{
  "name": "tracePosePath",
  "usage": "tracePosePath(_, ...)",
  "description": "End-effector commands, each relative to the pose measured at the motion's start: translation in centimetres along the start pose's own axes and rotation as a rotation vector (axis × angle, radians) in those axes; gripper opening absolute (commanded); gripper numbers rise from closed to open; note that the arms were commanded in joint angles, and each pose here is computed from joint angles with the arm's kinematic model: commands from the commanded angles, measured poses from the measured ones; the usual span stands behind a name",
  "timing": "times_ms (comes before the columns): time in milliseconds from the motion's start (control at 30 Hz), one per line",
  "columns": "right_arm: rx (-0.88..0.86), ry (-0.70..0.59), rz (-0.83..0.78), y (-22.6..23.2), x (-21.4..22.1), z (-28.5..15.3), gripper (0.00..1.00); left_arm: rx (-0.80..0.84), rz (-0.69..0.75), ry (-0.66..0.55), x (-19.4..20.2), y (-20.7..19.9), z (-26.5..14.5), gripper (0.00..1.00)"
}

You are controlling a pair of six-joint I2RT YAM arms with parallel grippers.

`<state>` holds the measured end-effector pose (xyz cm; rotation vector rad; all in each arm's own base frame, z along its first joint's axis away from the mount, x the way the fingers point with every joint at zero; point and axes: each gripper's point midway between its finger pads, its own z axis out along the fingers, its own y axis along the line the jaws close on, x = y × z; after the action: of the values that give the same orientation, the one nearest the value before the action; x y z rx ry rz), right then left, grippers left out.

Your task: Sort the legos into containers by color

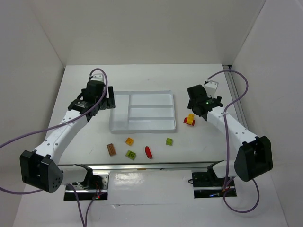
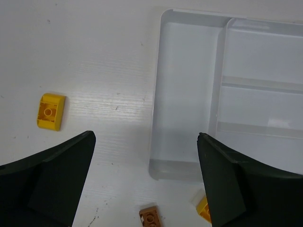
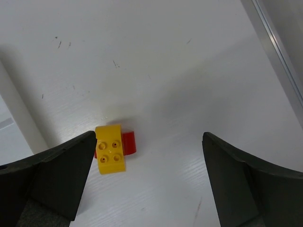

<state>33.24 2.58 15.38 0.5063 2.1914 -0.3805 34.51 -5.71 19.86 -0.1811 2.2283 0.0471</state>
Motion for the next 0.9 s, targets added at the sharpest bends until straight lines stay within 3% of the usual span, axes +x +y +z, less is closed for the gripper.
tracePosePath(0, 0.036, -0.002, 0.011, -0.7, -0.4, -0.3, 1.00, 0.028, -0.022, 0.002, -0.8, -0.8, -0.3, 1.00)
tracePosePath(233, -0.016, 0.029, -0.005, -0.4, 0.9, -0.6, 0.99, 0.040, -0.037, 0.028, 0.2, -1.0, 0.0, 1.00)
tracePosePath(367, -0.135, 0.056, 0.012, 0.9, 1.7, -1.4, 0.80, 0.080, -0.042, 0.065, 1.0, -2.0, 0.4, 1.00)
tracePosePath(467, -0.258, 0.083, -0.015, 2.9, 2.5, -1.7, 0.80, 0.110, -0.052, 0.075, 0.7, -2.5, -0.1, 1.00)
tracePosePath(533, -0.275, 0.121, -0.048, 3.6, 3.6, -1.1, 0.89, 0.106, -0.050, 0.084, 0.9, -2.4, -0.1, 1.00)
tracePosePath(767, -0.352, 0.207, -0.106, 6.0, 6.0, 0.0, 0.89, 0.085, -0.038, 0.086, 1.2, -1.7, -0.6, 1.00)
tracePosePath(867, -0.335, 0.218, -0.115, 6.3, 6.5, 0.9, 0.82, 0.082, -0.035, 0.094, 1.5, -1.7, -0.6, 1.00)
